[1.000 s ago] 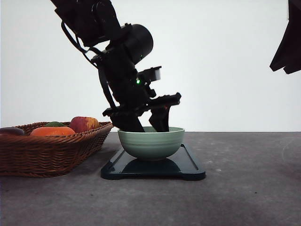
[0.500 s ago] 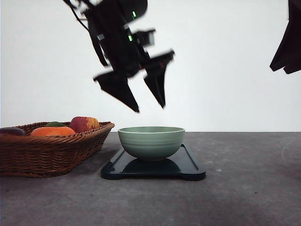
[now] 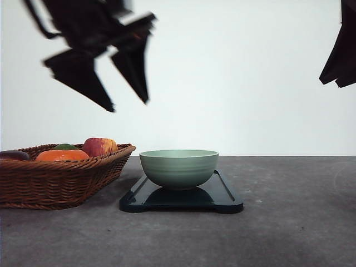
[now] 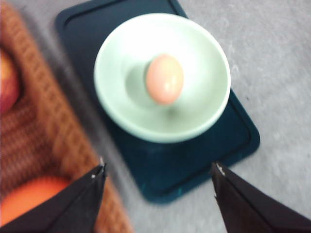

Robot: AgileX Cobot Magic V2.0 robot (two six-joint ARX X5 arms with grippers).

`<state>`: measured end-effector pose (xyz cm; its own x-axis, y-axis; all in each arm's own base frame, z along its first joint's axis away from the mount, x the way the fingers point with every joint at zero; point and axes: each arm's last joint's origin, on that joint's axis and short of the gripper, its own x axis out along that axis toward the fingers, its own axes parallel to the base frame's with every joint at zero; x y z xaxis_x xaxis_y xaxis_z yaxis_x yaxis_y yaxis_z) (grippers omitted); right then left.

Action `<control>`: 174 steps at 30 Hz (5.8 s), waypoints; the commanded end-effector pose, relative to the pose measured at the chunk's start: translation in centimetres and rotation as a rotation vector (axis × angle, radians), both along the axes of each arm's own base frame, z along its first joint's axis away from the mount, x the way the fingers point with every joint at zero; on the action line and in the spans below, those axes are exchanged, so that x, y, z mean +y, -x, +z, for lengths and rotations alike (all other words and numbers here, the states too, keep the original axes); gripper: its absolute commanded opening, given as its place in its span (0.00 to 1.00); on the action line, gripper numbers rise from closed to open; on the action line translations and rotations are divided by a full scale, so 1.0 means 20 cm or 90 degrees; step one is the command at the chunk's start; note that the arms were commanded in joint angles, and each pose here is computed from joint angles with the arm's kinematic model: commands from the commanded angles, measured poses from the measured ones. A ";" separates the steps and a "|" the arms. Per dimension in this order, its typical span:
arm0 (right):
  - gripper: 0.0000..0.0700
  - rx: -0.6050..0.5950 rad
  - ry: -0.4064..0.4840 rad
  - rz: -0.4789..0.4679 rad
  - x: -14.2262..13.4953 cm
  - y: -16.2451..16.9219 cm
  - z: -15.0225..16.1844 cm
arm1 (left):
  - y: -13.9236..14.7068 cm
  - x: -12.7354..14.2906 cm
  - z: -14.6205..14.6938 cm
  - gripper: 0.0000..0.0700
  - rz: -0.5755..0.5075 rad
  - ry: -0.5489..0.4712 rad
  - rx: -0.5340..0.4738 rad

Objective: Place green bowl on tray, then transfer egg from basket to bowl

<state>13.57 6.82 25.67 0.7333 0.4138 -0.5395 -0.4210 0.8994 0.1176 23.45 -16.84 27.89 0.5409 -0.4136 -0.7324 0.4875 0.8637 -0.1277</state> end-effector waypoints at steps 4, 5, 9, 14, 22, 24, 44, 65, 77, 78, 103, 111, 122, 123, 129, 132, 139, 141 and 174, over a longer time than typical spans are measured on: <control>0.27 -0.005 -0.005 -0.001 0.01 0.00 0.01 | 0.18 0.14 -0.01 0.62 0.040 0.056 -0.047; 0.27 -0.005 -0.005 0.000 0.01 0.00 0.01 | 0.22 0.17 -0.02 0.62 0.050 0.061 -0.057; 0.27 -0.005 -0.005 0.000 0.01 0.00 0.01 | 0.36 0.28 -0.05 0.62 0.089 0.073 -0.093; 0.27 -0.005 -0.005 0.000 0.01 0.00 0.01 | 0.50 0.40 -0.10 0.62 0.139 0.101 -0.128; 0.27 -0.003 -0.008 0.004 0.01 0.00 0.01 | 0.58 0.49 -0.15 0.59 0.175 0.116 -0.138; 0.27 -0.003 -0.009 0.005 0.01 0.00 0.01 | 0.59 0.49 -0.15 0.60 0.175 0.115 -0.136; 0.02 0.000 -0.018 0.016 0.01 0.00 0.01 | 0.59 0.50 -0.15 0.00 0.175 0.119 -0.138; 0.02 0.000 -0.018 0.016 0.01 0.00 0.01 | 0.72 0.78 -0.51 0.00 0.311 0.060 -0.385; 0.02 -0.003 -0.019 0.016 0.01 0.00 0.01 | 0.70 0.82 -0.65 0.00 0.327 0.036 -0.421; 0.02 -0.003 -0.019 0.016 0.01 0.00 0.01 | 0.69 0.83 -0.65 0.00 0.328 0.038 -0.425; 0.02 -0.022 0.013 0.019 0.01 0.00 0.01 | 0.69 0.83 -0.65 0.00 0.334 0.048 -0.422; 0.02 -0.144 0.031 -0.130 -0.12 0.02 -0.11 | 0.69 0.83 -0.65 0.00 0.335 0.049 -0.422; 0.02 -0.296 -0.015 -0.226 -0.27 0.18 -0.41 | 0.69 0.83 -0.65 0.00 0.335 0.049 -0.422; 0.02 -0.304 -0.018 -0.230 -0.27 0.19 -0.42 | 0.69 0.83 -0.65 0.00 0.335 0.049 -0.422; 0.02 -0.322 -0.019 -0.254 -0.29 0.20 -0.49 | 0.69 0.83 -0.65 0.00 0.335 0.048 -0.422; 0.02 -0.318 -0.016 -0.255 -0.30 0.20 -0.49 | 0.69 0.83 -0.65 0.00 0.335 0.049 -0.422; 0.02 -0.316 -0.013 -0.267 -0.31 0.20 -0.49 | 0.69 0.83 -0.65 0.00 0.335 0.048 -0.422; 0.02 -0.311 -0.011 -0.267 -0.31 0.20 -0.50 | 0.69 0.83 -0.65 0.00 0.335 0.049 -0.422; 0.02 -0.313 -0.011 -0.267 -0.31 0.20 -0.50 | 0.69 0.83 -0.65 0.00 0.335 0.048 -0.422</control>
